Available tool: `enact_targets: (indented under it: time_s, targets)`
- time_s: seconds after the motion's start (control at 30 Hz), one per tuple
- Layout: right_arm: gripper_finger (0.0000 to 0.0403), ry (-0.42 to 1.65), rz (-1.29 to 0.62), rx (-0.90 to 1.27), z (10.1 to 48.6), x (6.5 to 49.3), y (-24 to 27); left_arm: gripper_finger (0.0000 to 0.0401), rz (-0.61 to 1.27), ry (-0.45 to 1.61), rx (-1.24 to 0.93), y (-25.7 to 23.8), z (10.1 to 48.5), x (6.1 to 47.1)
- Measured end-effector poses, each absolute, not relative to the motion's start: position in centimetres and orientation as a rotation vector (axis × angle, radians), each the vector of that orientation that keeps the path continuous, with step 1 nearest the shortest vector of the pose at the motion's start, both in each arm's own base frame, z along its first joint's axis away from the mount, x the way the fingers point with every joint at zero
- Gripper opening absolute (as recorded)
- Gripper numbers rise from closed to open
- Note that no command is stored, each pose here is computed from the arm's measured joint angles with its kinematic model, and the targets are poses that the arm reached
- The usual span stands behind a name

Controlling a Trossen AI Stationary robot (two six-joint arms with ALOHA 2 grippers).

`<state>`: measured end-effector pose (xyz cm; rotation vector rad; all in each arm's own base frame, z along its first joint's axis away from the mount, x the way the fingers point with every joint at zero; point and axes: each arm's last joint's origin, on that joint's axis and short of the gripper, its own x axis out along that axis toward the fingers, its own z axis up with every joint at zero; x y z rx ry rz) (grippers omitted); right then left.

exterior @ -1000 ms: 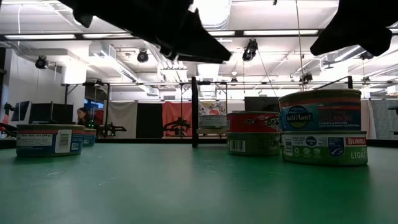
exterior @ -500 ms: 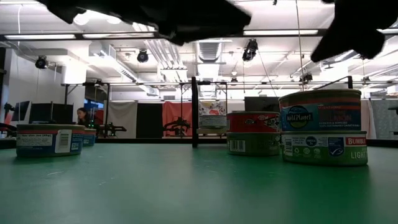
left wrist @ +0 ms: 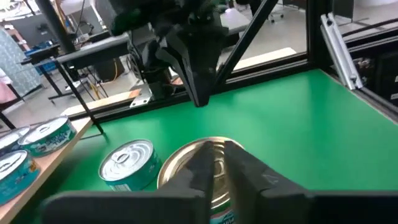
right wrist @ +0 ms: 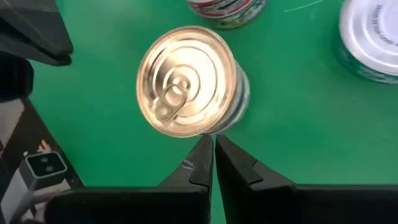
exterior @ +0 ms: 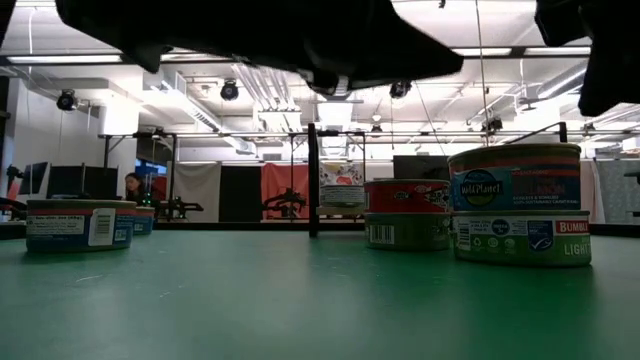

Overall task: Stack canned seafood by type on shelf
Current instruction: Stack the blue/pink tuna can on top of the blue/pink tuna can on the shelf

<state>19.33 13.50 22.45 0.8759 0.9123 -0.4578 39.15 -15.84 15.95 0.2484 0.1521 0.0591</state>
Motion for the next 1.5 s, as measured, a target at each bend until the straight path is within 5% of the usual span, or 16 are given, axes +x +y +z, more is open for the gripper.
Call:
enact_targets:
  time_s: [0.27,0.9,1.5]
  targets:
    - [0.0049,0.943,-0.463,0.879,22.4,19.1,13.4,0.0002,0.064,0.222,0.225,-15.8,14.3,39.8]
    - [0.0253,0.901,-0.515,0.824,20.2,19.0,12.4,0.0000,0.136,0.311,0.210,-15.6,12.5,42.0]
    - [0.0293,0.831,-0.474,0.865,18.2,19.0,12.2,0.0000,0.140,0.328,0.200,-15.6,12.3,41.9]
